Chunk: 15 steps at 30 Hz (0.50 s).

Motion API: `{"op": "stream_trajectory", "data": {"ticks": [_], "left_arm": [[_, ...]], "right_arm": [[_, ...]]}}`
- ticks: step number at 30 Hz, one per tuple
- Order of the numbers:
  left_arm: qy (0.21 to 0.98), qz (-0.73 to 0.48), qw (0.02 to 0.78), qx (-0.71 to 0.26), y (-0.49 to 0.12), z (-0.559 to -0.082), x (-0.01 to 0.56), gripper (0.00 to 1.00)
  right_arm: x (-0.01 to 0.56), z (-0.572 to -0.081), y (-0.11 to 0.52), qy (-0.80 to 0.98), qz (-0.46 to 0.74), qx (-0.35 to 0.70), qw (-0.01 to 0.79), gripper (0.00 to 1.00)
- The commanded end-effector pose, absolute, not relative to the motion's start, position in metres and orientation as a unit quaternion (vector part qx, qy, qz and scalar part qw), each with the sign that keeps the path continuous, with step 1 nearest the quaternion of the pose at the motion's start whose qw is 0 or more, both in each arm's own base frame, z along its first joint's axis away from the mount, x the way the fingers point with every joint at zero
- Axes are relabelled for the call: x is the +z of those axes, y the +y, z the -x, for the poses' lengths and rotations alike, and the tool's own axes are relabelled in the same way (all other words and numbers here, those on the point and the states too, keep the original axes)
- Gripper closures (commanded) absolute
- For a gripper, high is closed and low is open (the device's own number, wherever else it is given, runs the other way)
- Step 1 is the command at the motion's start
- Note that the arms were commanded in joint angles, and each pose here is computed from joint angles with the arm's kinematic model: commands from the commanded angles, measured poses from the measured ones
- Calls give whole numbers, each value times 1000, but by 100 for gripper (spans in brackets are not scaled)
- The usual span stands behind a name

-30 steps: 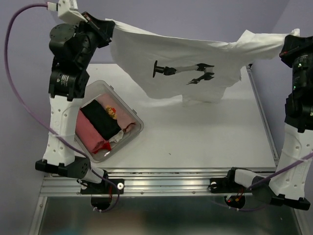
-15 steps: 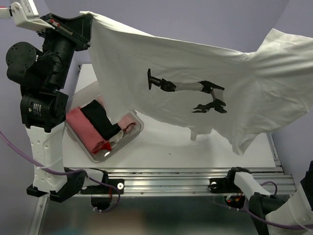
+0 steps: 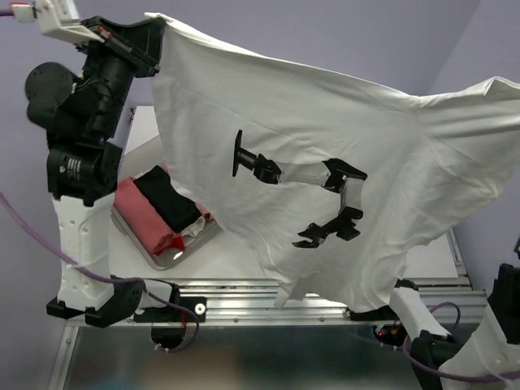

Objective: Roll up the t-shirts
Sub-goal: Pick up the T-shirt from the center of the board, then flatten out the T-shirt at the center of the board.

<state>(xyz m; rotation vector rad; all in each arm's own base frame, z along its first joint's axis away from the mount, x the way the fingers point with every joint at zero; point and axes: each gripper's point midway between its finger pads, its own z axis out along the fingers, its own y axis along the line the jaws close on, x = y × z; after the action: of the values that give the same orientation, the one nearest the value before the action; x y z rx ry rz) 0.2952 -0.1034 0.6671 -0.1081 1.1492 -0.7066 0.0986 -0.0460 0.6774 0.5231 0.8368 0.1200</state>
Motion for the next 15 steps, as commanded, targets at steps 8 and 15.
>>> {"op": "stream_trajectory", "data": {"ticks": [8, 15], "left_arm": [[671, 30, 666, -324, -172, -494, 501, 100], [744, 15, 584, -325, -216, -603, 355, 100]], "right_arm": [[499, -269, -113, 599, -322, -95, 727, 99], [369, -375, -134, 692, -334, -123, 628, 99]]}}
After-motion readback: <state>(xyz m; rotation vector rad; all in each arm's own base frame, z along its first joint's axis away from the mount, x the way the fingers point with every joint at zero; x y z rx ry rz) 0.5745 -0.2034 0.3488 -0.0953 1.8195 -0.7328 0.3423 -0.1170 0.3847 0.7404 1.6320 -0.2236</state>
